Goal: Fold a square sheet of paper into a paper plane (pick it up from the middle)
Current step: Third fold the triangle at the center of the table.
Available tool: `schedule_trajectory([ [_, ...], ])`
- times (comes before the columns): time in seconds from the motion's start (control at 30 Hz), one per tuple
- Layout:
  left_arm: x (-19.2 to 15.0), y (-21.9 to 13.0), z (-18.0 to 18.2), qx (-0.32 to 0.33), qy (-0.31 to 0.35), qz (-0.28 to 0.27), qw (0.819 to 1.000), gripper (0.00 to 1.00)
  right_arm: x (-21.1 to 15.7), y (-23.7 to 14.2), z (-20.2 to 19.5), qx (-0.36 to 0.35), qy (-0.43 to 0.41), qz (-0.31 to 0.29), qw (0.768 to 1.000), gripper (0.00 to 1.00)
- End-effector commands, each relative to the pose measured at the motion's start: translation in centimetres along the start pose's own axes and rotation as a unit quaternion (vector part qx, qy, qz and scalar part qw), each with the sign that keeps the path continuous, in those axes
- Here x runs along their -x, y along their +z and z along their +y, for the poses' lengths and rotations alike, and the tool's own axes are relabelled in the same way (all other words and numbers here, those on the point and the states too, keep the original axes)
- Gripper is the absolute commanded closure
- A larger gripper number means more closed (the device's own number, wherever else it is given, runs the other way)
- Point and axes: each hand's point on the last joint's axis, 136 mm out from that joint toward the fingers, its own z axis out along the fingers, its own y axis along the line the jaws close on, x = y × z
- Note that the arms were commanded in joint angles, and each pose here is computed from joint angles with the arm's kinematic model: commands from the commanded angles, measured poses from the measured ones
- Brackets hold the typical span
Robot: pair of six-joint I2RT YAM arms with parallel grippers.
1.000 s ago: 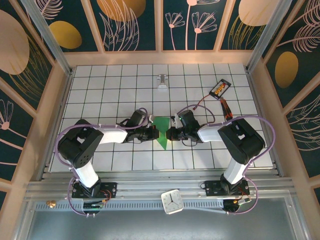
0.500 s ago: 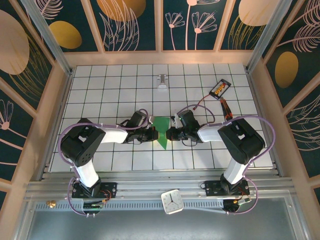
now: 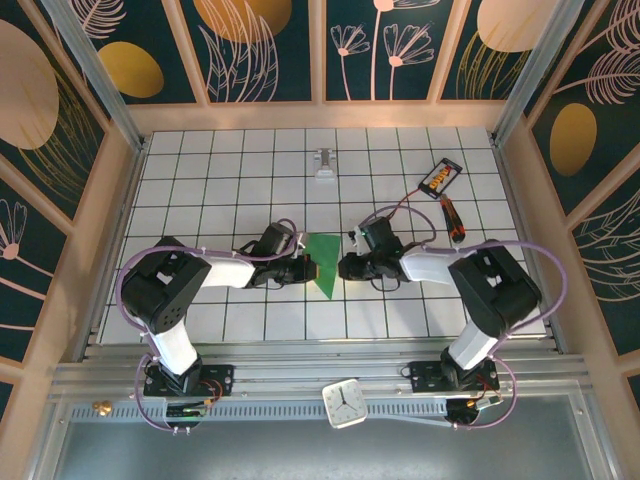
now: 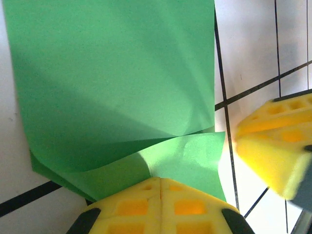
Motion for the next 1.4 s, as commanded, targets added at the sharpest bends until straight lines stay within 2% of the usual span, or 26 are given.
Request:
schedule_trajectory([
  [0.0, -3.4, 0.1, 4.4, 0.076, -0.024, 0.046, 0.996, 1.0, -0.6, -2.1, 0.2, -0.009, -0.014, -0.001, 1.0, 0.8],
  [0.13, -3.4, 0.0, 4.5, 0.077, -0.026, 0.045, 0.996, 1.0, -1.5, -2.4, 4.1, 0.062, -0.03, -0.001, 0.998, 0.8],
  [0.27, -3.3, 0.0, 4.4, 0.077, -0.028, 0.044, 0.996, 1.0, -2.9, -1.2, 7.0, 0.113, -0.034, 0.019, 0.993, 0.88],
  [0.53, -3.3, 0.0, 4.5, 0.078, -0.026, 0.044, 0.996, 1.0, -3.9, 1.1, 8.7, 0.137, -0.032, 0.046, 0.989, 0.97],
  [0.8, -3.2, -0.1, 4.3, 0.075, -0.022, 0.044, 0.996, 1.0, -4.5, 2.9, 6.6, 0.096, -0.036, 0.068, 0.992, 1.0],
  [0.97, -3.1, -0.1, 4.2, 0.077, -0.017, 0.045, 0.996, 1.0, -6.7, 3.5, 4.2, 0.063, -0.027, 0.099, 0.993, 1.0],
  [1.37, -2.9, -0.4, 4.3, 0.088, -0.006, 0.046, 0.995, 1.0, -11.5, 2.0, 1.0, 0.019, 0.001, 0.146, 0.989, 1.0],
])
